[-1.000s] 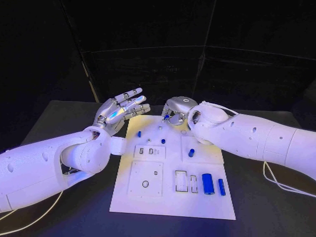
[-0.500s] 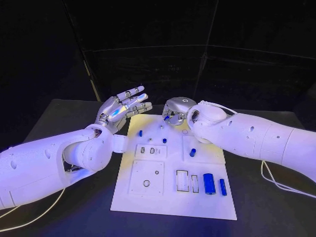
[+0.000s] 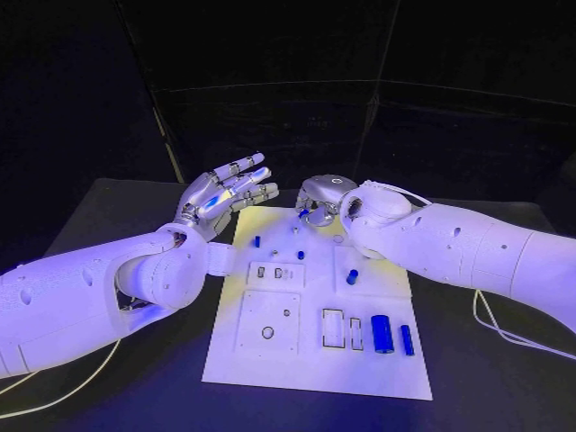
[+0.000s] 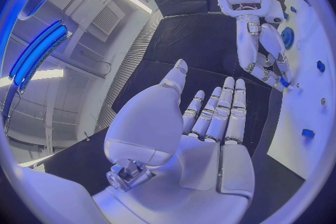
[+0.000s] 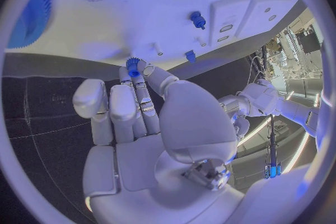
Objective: Assemble the parts on the task board
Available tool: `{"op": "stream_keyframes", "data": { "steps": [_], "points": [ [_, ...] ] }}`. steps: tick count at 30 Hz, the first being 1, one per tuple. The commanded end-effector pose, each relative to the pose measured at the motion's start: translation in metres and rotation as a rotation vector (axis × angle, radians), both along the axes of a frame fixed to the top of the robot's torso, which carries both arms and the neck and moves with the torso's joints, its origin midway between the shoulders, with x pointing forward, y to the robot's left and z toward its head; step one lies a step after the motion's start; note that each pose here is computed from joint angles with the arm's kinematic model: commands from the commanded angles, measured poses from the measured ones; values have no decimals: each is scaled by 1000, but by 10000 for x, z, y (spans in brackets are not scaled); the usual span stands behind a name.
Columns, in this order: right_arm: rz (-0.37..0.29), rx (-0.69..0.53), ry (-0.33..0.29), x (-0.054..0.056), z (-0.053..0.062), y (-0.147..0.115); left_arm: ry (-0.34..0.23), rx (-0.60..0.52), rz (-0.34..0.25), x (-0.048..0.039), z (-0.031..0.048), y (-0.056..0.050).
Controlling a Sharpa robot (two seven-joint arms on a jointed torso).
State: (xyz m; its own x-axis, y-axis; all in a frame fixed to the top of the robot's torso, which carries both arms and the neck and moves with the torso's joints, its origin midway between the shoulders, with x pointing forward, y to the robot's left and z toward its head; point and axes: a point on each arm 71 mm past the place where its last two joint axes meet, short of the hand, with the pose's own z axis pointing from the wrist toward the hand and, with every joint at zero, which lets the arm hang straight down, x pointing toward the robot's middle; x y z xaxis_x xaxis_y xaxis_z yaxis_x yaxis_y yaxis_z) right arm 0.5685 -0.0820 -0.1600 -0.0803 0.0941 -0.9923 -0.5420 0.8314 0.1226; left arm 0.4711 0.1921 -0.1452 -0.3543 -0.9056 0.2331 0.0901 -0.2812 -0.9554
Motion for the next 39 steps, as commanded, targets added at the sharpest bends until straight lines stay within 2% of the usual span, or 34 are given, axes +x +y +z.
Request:
{"op": "stream_keyframes", "data": {
  "steps": [1,8,23,30,39],
  "points": [
    [10,-1,1,-5,-8,20,-19,-8,0,-2,26,-7],
    [13,4,-13,-3,3,43,-18,-8,-1,-1,27,-9],
    [1,-38,27,23,-38,70,-13,-6,-5,1,28,-18],
    [-20,-49,23,46,-41,57,-10,-8,-12,-6,30,-35],
    [-17,-35,5,32,-24,36,-9,-6,-9,-4,29,-24]
  ]
}}
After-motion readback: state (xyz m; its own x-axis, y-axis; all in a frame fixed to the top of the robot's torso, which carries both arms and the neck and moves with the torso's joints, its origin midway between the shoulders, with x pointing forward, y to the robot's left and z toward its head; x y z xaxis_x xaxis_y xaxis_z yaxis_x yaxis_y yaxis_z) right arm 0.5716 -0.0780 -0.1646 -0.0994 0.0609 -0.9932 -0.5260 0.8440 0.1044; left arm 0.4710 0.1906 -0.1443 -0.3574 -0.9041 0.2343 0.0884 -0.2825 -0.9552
